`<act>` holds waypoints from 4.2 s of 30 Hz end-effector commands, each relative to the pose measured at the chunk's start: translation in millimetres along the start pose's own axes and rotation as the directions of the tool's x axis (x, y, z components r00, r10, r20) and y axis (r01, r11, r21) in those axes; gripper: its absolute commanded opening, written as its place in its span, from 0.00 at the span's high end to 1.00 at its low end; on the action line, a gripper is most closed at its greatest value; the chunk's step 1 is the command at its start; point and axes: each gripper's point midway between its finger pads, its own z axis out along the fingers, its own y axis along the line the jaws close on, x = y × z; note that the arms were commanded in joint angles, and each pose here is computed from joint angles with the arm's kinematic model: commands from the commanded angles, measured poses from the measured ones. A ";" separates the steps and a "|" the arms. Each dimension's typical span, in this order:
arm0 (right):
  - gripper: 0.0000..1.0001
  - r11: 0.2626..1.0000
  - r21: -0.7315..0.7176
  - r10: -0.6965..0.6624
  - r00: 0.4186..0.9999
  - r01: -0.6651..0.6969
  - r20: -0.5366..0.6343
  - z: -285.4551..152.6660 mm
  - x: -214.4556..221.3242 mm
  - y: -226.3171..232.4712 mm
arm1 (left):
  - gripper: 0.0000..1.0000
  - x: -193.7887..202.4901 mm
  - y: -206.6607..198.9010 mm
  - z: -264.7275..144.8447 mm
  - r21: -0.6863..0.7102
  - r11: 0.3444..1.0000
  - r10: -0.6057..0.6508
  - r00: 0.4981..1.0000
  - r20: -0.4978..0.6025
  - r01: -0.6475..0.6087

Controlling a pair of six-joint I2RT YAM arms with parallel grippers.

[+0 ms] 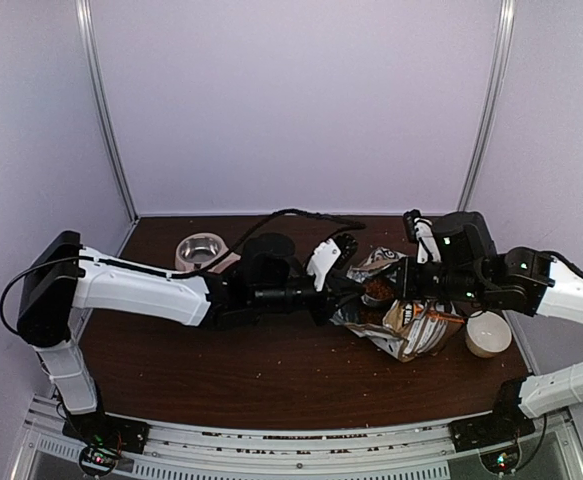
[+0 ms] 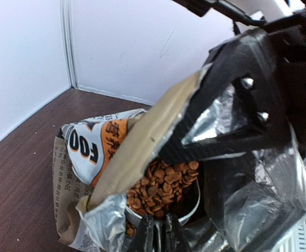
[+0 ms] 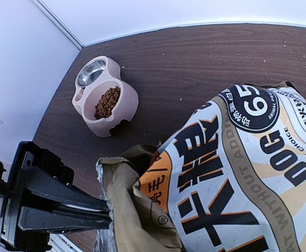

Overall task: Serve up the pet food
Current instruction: Collect the pet food from the pet food bag, then place the pet food in the pet food bowl.

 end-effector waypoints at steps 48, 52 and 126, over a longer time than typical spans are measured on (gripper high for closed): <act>1.00 0.997 0.026 0.075 0.994 -0.078 0.076 -17.2 -38.7 -10.4 | 1.00 -93.5 -21.8 -146.2 -0.089 0.996 0.050 0.875 0.481 -0.008; 1.00 0.996 0.028 0.077 0.994 -0.079 0.078 -17.3 -39.1 -11.5 | 1.00 -106.8 -20.5 -153.3 -0.086 0.996 0.039 0.850 0.526 0.007; 1.00 0.997 -0.051 0.053 0.998 -0.052 0.034 8.2 -43.2 2.2 | 1.00 92.4 323.1 -301.1 -0.788 0.607 -0.306 0.945 -0.112 0.103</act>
